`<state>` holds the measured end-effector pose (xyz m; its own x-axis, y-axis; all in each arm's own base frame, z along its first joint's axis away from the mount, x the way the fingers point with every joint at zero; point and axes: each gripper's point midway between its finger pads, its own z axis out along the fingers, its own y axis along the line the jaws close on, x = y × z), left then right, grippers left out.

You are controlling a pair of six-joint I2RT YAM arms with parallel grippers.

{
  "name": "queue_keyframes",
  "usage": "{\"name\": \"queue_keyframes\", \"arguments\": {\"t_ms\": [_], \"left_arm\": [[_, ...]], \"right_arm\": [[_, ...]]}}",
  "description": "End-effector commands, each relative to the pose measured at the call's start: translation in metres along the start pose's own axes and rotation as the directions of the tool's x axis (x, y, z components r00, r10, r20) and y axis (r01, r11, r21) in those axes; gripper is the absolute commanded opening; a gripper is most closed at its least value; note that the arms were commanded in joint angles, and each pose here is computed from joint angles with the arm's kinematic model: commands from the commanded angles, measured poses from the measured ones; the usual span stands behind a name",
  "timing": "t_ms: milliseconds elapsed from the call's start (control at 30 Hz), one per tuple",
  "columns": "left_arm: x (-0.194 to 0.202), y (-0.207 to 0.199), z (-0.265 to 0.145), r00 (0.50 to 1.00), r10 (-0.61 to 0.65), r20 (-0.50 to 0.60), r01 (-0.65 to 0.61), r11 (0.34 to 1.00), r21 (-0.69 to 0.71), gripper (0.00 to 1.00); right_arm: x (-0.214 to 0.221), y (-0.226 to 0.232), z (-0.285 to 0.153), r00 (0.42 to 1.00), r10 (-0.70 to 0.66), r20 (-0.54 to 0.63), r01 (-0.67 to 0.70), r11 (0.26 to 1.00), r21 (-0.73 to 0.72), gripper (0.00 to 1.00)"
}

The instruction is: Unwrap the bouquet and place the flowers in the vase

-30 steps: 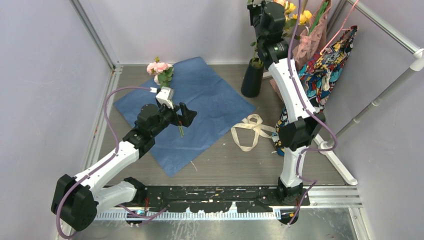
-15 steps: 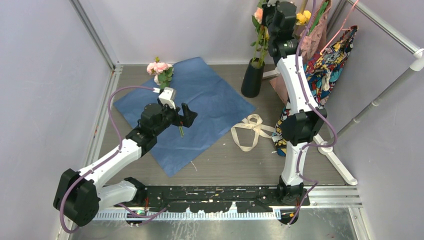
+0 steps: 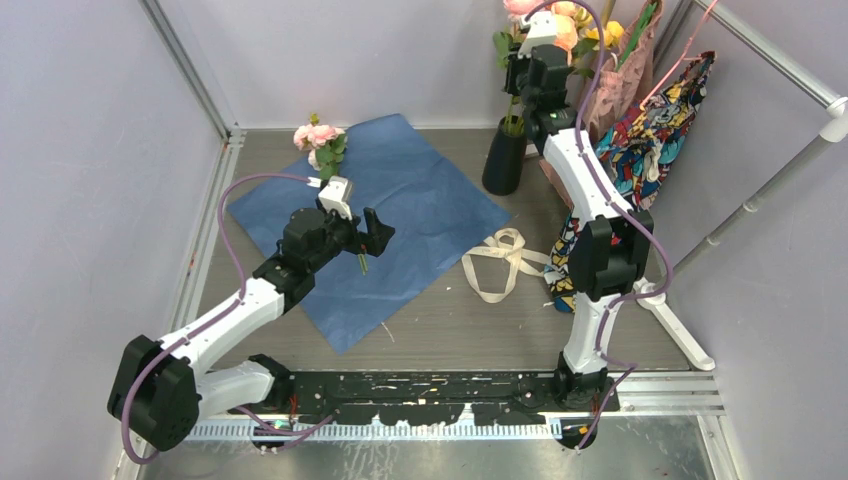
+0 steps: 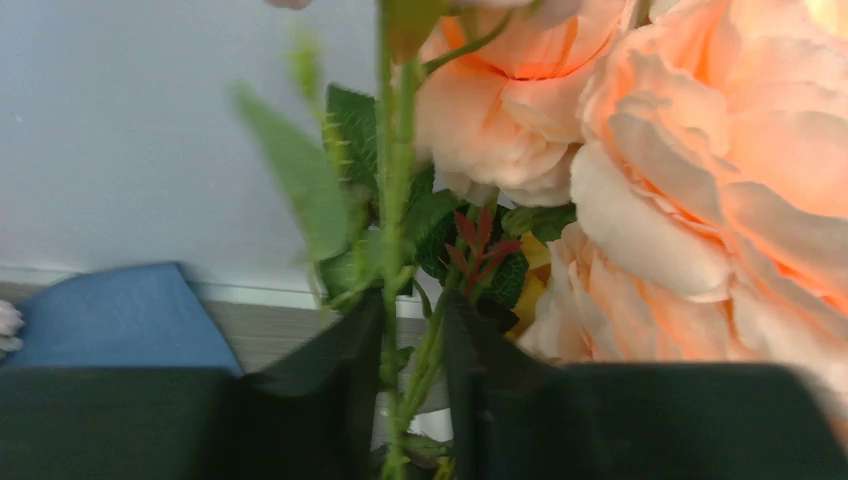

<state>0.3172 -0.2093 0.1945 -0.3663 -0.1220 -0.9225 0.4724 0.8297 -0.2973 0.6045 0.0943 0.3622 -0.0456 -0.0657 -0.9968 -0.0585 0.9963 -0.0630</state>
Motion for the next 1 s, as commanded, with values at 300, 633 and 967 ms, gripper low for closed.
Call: {"name": "queue_keyframes", "arguments": {"t_ms": [300,633,967], "left_arm": [[-0.008,0.018,0.011,0.996,-0.087,-0.027,0.083,0.985,-0.148,0.92],[-0.009,0.067,0.005,0.974,-0.222,-0.047,0.171,0.853,-0.492,0.80],[0.015,0.112,0.046,0.898,-0.419,-0.133,0.246,0.730,-0.637,0.49]], "right_arm": [[-0.125,-0.003,-0.079,0.951,0.083,0.297,-0.067,0.996,-0.064,0.80],[-0.172,0.005,-0.150,0.889,0.188,0.417,-0.123,0.976,-0.178,0.78],[-0.162,0.070,-0.197,0.895,0.273,0.352,-0.127,0.914,-0.385,0.76]]}}
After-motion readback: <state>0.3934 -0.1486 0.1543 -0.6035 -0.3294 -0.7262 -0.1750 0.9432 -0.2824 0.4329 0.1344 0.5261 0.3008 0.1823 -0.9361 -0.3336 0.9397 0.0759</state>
